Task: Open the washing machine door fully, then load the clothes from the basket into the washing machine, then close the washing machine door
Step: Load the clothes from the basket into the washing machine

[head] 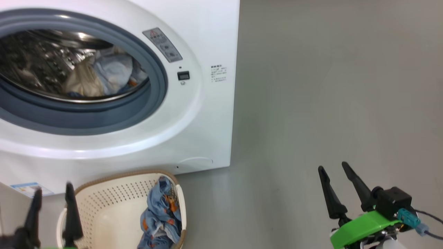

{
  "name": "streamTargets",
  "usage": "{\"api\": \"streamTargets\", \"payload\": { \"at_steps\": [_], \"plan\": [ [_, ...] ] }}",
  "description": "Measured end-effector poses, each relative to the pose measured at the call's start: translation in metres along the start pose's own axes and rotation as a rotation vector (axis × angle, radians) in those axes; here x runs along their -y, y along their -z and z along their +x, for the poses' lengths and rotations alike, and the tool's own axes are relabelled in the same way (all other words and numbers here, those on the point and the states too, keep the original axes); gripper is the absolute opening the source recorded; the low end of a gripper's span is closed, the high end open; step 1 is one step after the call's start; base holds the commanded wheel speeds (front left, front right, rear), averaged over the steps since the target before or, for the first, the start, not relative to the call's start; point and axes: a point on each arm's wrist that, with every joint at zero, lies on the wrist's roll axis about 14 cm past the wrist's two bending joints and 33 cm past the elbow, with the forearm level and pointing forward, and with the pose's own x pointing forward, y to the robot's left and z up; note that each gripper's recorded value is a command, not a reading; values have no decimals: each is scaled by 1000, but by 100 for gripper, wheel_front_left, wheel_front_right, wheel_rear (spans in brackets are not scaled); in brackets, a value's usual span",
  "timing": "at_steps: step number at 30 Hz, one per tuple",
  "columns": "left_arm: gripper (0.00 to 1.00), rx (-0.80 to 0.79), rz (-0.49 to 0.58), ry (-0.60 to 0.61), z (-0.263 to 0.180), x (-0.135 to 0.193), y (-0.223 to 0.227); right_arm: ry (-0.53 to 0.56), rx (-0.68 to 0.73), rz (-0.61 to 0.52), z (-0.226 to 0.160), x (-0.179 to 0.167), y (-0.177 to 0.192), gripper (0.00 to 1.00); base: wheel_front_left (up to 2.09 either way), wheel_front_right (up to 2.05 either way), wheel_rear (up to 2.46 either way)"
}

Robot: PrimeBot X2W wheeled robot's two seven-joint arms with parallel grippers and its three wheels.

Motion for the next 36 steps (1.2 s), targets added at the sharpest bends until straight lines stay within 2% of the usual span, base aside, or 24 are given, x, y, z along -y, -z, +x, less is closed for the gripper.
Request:
{"api": "streamTargets", "payload": {
  "at_steps": [15,29,36],
  "plan": [
    [100,-49,48,-57,-57,-15,6,3,57,-10,-26,-1,-19,100,0,0,0],
    [100,-78,52,-82,-65,-19,14,8,51,-10,-24,1,-17,100,0,0,0],
    [100,-106,41,-79,-51,-17,25,12,11,-5,-18,2,-4,100,0,0,0]
  ]
}}
